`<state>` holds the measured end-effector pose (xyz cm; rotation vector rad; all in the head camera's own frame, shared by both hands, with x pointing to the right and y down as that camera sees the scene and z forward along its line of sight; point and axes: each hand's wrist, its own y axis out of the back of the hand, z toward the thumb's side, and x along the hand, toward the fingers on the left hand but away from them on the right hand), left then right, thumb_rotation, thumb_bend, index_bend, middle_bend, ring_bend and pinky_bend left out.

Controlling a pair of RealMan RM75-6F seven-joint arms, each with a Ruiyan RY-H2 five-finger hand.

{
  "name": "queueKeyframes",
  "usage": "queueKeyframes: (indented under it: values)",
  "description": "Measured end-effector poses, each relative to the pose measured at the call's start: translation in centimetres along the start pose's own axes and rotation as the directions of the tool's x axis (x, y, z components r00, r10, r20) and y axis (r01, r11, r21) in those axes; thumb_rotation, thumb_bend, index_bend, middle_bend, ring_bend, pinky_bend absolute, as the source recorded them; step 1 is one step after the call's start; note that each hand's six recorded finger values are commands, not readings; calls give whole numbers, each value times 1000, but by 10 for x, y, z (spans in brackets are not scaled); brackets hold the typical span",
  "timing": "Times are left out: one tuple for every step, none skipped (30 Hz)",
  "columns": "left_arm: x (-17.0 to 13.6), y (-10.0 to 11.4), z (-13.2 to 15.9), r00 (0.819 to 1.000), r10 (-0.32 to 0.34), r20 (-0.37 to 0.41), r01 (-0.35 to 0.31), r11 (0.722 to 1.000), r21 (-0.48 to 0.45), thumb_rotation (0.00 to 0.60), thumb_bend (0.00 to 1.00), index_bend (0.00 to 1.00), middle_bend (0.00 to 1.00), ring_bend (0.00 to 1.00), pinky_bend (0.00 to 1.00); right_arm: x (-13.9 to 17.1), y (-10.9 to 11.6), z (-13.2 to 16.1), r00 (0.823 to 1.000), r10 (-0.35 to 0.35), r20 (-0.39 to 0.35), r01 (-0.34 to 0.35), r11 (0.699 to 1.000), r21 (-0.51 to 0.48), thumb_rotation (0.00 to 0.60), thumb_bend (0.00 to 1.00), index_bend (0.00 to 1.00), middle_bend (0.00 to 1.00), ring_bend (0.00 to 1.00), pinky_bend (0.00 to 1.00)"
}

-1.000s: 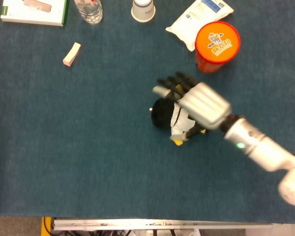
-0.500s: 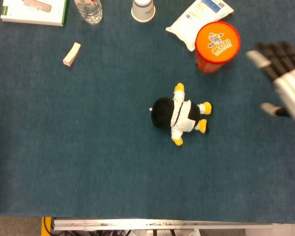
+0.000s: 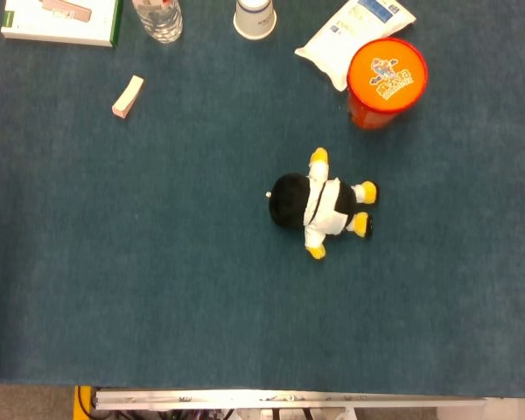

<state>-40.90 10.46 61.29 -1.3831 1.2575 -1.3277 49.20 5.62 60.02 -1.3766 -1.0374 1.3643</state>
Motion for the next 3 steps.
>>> queueKeyframes:
  values:
    - [0,0,0,1000,0,0,0,1000,0,600,249,139,282,259,151,3,-1,-4,1000,3,12,-3,1000,-1,600,0,0,36,0,81]
    - [0,-1,1,1000,0,1,0,1000,0,600,249,139,282,259,151,4,-2,-7,1000,6,22,-6,1000,-4,600,0,0,36,0,81]
    - [0,-1,1,1000,-1,1,1,1000,1,600,249,139,282,259,151,6,-3,-10,1000,7,30,-7,1000,-9,600,0,0,36,0,81]
